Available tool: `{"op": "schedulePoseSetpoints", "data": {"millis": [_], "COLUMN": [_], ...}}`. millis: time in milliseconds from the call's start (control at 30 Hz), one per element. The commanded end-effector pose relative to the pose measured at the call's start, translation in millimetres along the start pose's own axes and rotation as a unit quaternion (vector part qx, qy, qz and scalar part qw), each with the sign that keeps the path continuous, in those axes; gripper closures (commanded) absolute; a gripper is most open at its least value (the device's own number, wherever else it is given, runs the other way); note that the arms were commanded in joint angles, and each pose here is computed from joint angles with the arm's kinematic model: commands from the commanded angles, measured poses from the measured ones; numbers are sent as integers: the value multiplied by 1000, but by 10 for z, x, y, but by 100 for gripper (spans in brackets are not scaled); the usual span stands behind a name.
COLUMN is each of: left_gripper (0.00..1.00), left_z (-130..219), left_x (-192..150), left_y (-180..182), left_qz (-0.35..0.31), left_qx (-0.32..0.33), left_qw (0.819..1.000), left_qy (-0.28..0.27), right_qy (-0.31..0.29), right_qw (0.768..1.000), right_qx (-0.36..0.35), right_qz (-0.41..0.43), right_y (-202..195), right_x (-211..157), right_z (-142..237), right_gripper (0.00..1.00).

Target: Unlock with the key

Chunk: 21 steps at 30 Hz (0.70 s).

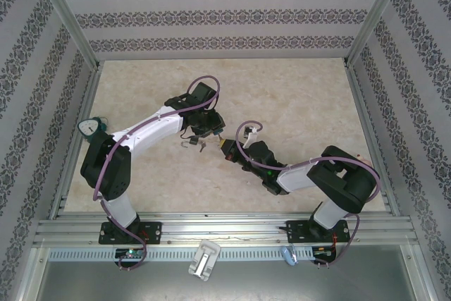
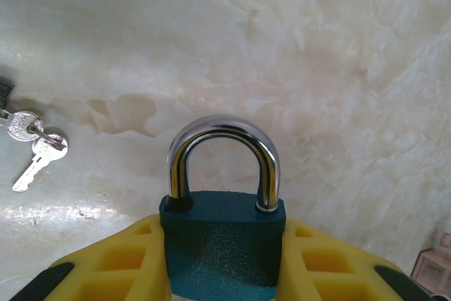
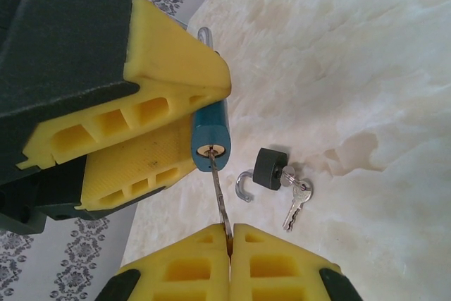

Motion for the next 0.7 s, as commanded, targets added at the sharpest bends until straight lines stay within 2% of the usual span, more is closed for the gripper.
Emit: {"op": "schedulePoseSetpoints", "data": {"millis": [0,333,667], "left_gripper": [75,80,80], "left_z": [97,50,55], "left_x": [6,-26,-31], "left_y": [-47,-85,-114], "left_qz": [2,1,2], "left_qx": [1,6,-2], "left_qw": [1000,1000,1000], "left_qy": [-9,-8,-7], "right_qy": [-18,-25,-25], "right_qw": [999,999,999], "right_qx": [30,45,41], "right_qz": [-14,2,4], "right_y": [201,344,293], "right_x": [59,88,65], "right_z": [-29,-88,-116], "right_gripper": [100,100,100]}}
Point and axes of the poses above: each hand's point on the last joint's axis, 136 mm out from that joint toward the fingers, its own z axis back along the fingers, its own y axis along the line the jaws close on, x = y × z, the point moved 1 cm from there along z, back along the fingers, and after that the axes turned 11 degrees about -z, right-handed, at the moved point
